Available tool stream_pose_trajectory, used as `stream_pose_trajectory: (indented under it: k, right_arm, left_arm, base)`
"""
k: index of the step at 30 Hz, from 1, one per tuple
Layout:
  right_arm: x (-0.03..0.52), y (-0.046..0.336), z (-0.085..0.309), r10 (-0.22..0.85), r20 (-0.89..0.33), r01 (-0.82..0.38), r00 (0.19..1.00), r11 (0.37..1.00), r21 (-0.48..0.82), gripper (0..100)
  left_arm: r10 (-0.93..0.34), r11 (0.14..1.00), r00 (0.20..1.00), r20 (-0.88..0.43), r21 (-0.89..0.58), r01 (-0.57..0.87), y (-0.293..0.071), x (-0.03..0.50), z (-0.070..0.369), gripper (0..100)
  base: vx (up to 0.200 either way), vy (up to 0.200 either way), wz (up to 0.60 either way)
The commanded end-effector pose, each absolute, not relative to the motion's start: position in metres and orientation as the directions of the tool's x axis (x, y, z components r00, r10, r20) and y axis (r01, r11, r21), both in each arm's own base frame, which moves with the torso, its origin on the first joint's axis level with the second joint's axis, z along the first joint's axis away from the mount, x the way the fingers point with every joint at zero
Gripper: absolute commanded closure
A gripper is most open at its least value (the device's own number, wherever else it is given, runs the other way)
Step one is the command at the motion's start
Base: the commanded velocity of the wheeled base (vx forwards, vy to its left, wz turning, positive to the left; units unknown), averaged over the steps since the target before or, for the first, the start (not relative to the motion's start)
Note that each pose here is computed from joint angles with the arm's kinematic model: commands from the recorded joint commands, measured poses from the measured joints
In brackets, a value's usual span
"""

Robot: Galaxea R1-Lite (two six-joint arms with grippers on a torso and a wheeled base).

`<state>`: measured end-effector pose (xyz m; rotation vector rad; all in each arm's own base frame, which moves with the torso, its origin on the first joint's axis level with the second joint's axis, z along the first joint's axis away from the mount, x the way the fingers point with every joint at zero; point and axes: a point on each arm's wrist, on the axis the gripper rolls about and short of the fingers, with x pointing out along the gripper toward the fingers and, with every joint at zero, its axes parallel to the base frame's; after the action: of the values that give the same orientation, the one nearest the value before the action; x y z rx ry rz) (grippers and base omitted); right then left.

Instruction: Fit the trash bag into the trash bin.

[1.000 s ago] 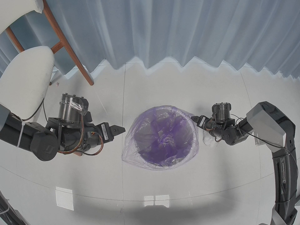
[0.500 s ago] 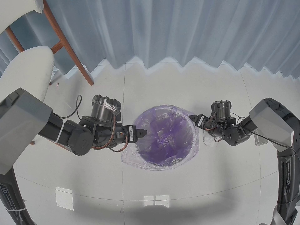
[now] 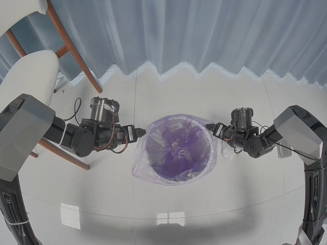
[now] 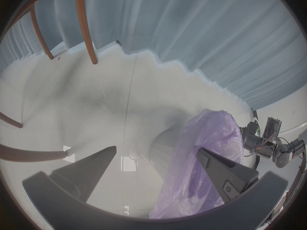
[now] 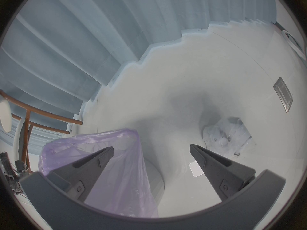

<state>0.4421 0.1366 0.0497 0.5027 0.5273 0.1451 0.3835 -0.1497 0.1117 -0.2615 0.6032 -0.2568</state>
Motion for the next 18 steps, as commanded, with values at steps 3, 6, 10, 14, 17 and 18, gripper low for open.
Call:
stream_pose_trajectory:
  k: [3,6,10,14,17,18]
  right_arm:
    - [0.442,0.137,0.052,0.260,-0.440,-0.010,0.860,0.869,0.494,0]
    - [0.442,0.137,0.052,0.260,-0.441,-0.008,0.859,0.869,0.495,0]
    - [0.442,0.137,0.051,0.260,-0.441,-0.009,0.859,0.869,0.494,0]
    - [0.442,0.137,0.049,0.259,-0.445,-0.008,0.857,0.871,0.492,0]
    - [0.445,0.136,0.045,0.256,-0.450,-0.003,0.856,0.871,0.491,0]
    - [0.446,0.136,0.043,0.255,-0.451,-0.001,0.855,0.872,0.490,0]
  left_arm:
    - [-0.282,0.940,0.810,-0.514,-0.317,0.126,-0.136,0.394,0.112,0]
    - [-0.274,0.940,0.815,-0.510,-0.320,0.115,-0.132,0.396,0.113,0]
    - [-0.251,0.945,0.813,-0.526,-0.315,0.088,-0.126,0.400,0.105,0]
    - [-0.224,0.950,0.796,-0.562,-0.308,0.049,-0.119,0.414,0.081,0]
    - [-0.222,0.946,0.788,-0.575,-0.324,0.031,-0.122,0.422,0.068,0]
    - [-0.223,0.943,0.789,-0.572,-0.331,0.026,-0.122,0.425,0.067,0]
  base:
    - [0.000,0.000,0.00]
    - [0.000,0.000,0.00]
    - [0.000,0.000,0.00]
    - [0.000,0.000,0.00]
    - [0.000,0.000,0.00]
    - [0.000,0.000,0.00]
